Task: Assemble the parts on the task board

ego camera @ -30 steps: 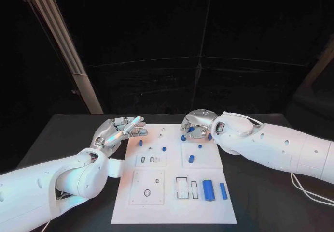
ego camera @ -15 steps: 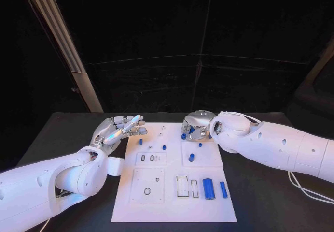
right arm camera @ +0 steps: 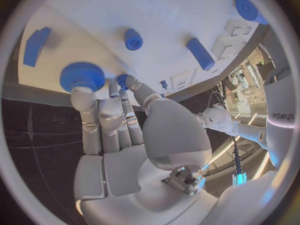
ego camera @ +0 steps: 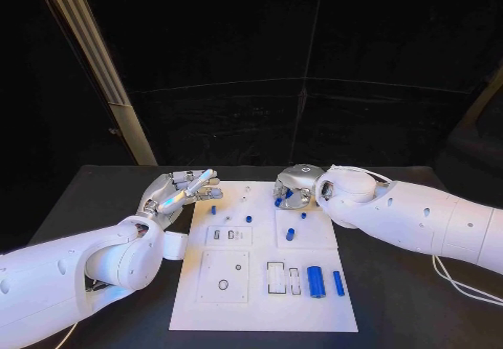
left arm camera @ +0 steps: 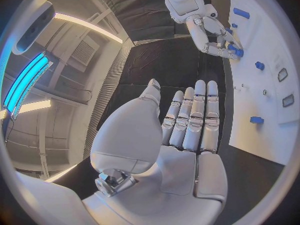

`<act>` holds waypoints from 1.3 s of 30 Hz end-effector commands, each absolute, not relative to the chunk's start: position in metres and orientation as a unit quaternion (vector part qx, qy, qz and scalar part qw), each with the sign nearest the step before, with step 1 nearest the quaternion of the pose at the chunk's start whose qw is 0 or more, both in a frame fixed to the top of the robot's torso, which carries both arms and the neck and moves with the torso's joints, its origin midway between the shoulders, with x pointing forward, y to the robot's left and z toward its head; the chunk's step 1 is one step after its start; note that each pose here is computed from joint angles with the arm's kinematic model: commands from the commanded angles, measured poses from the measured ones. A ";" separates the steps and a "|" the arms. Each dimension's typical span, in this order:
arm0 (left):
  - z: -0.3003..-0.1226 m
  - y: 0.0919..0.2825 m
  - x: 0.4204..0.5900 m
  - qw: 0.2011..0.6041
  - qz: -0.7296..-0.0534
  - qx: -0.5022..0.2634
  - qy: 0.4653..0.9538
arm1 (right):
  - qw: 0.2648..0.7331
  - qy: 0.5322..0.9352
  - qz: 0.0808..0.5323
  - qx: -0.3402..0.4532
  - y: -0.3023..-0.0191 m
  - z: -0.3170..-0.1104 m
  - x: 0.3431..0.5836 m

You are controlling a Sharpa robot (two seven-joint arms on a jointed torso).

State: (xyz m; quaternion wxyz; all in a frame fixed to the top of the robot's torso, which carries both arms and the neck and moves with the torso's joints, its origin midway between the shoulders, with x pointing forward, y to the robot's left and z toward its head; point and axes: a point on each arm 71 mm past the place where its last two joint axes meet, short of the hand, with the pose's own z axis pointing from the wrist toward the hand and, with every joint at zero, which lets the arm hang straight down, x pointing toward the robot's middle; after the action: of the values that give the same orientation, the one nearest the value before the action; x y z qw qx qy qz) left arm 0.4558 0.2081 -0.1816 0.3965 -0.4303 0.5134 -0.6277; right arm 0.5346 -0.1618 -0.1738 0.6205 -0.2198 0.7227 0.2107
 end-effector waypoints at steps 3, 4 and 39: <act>-0.180 0.208 0.457 0.396 -0.629 -0.427 0.515 | 0.620 0.723 0.211 -0.219 -0.161 -0.173 0.535; -0.180 0.208 0.457 0.396 -0.628 -0.427 0.515 | 0.619 0.724 0.211 -0.219 -0.162 -0.173 0.536; -0.179 0.211 0.460 0.397 -0.626 -0.428 0.517 | 0.687 0.663 0.244 -0.171 -0.148 -0.146 0.541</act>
State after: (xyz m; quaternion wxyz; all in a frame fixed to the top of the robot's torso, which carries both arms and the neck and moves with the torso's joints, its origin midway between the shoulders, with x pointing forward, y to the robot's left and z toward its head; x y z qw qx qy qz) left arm 0.4597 0.2122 -0.1804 0.3999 -0.4331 0.5166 -0.6210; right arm 0.5394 -0.1471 -0.1525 0.6644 -0.1918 0.6807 0.2417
